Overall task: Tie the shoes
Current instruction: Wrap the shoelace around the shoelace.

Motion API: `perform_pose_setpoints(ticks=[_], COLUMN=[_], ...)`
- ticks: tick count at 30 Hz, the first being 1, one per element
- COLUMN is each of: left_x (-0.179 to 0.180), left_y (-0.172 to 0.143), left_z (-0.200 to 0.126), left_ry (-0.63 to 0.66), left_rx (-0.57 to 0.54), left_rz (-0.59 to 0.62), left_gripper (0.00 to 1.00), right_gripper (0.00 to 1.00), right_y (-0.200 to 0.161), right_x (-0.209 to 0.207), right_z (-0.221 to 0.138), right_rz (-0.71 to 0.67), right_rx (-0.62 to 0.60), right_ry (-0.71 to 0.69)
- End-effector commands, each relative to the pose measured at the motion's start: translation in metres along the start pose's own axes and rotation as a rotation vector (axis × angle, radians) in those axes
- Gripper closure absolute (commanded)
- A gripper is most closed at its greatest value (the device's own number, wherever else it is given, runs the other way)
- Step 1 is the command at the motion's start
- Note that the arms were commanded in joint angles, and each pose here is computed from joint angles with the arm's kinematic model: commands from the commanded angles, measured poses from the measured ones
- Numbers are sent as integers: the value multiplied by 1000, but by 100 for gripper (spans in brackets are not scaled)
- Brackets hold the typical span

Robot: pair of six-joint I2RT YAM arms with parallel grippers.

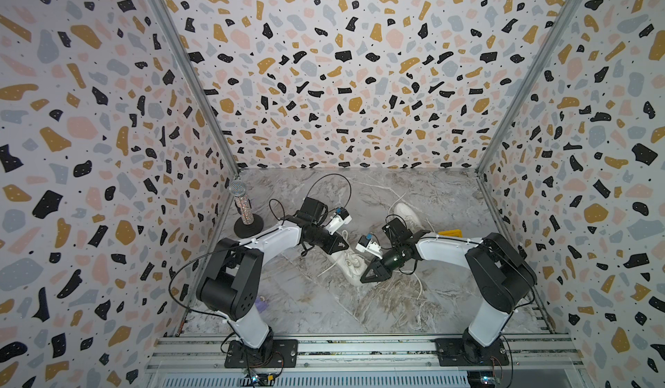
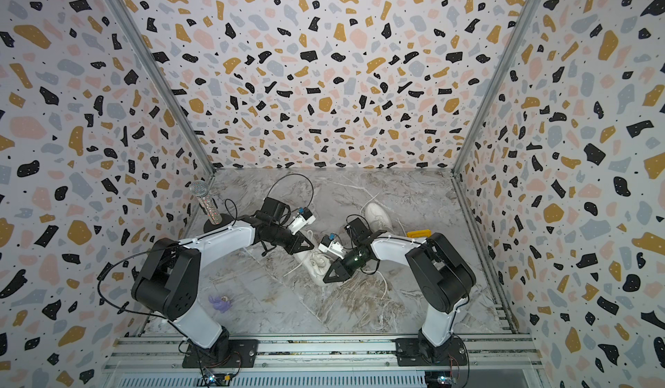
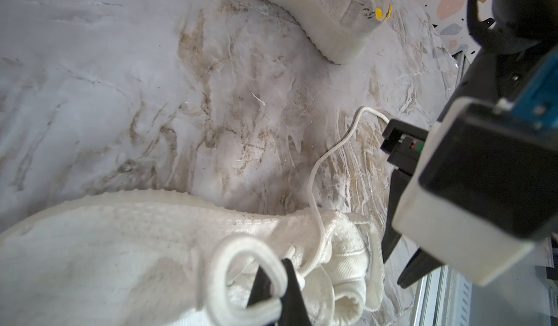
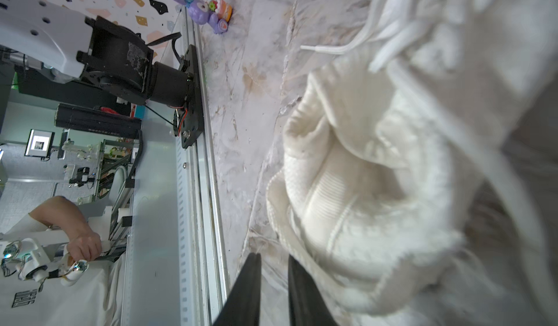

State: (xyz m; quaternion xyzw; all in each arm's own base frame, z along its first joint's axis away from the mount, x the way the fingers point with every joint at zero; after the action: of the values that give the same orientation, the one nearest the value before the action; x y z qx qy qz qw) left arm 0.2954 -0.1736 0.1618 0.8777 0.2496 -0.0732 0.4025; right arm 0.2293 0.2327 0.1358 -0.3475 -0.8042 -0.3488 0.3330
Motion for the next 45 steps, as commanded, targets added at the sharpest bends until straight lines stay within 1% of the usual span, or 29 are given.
perform_pose_setpoints(ticks=[1,4,8,12,18,22,24,27,29,30,32,35,38,40,42,45], left_x=[2,3,3,4,6,7,8,11,12,12,12,12,13,13,13,14], left_y=[12,13,13,13,15,14,13,11,10,9,9,9,9,10,9,11], left_z=[-5,-4,-3,-3,-3,-3,-3,-5,-6,-6,-6,-6,-5,-5,-5,-5], left_ry=[-14,-20,-20,-13,-5,-5,-5,-4,-3,-3,-4,-5,-7,-6,-5,-6], left_rx=[-37,-38,-37,-35,-33,-30,-29,-33,-33,-33,-35,-35,-34,-34,-34,-35], left_rz=[37,30,20,18,19,14,11,-2,-5,-7,-4,-5,-11,-12,-12,-16], left_gripper=[100,100,100,100,100,100,100,100,100,100,100,100,100,100,100,100], right_gripper=[74,70,66,65,66,66,66,66,65,64,64,62,60,58,56,54], right_y=[6,11,13,11,15,16,16,11,2,-2,-17,-40,-56,-65,-71,-69], right_x=[7,-1,-8,-7,10,15,18,21,17,16,11,-1,-12,-17,-22,-28], right_z=[-24,-21,-11,3,17,24,20,2,-19,-28,-48,-74,-97,-102,-100,-94], right_rz=[-62,-35,-6,0,-37,-49,-63,-111,-123,-137,-160,-163,-111,-93,-67,-14], right_rx=[-84,-97,-70,-33,-29,-14,-8,1,19,45,130,242,326,379,395,398], right_ry=[-87,-126,-104,-56,21,47,38,-30,-119,-167,-331,-535,-658,-721,-751,-731])
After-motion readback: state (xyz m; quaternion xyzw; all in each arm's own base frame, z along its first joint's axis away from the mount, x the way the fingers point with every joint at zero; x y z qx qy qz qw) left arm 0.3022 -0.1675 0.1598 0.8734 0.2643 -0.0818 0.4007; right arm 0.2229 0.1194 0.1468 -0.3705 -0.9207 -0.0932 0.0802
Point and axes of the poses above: each gripper's point midway between its finger pads, its own z axis out along the fingers, its own x axis along the line the jaws close on, y = z × x, the point moved 10 cm from there along -z, back along the fingers, and after that the axes turned 12 degrees about z, right-handed, at the moved point
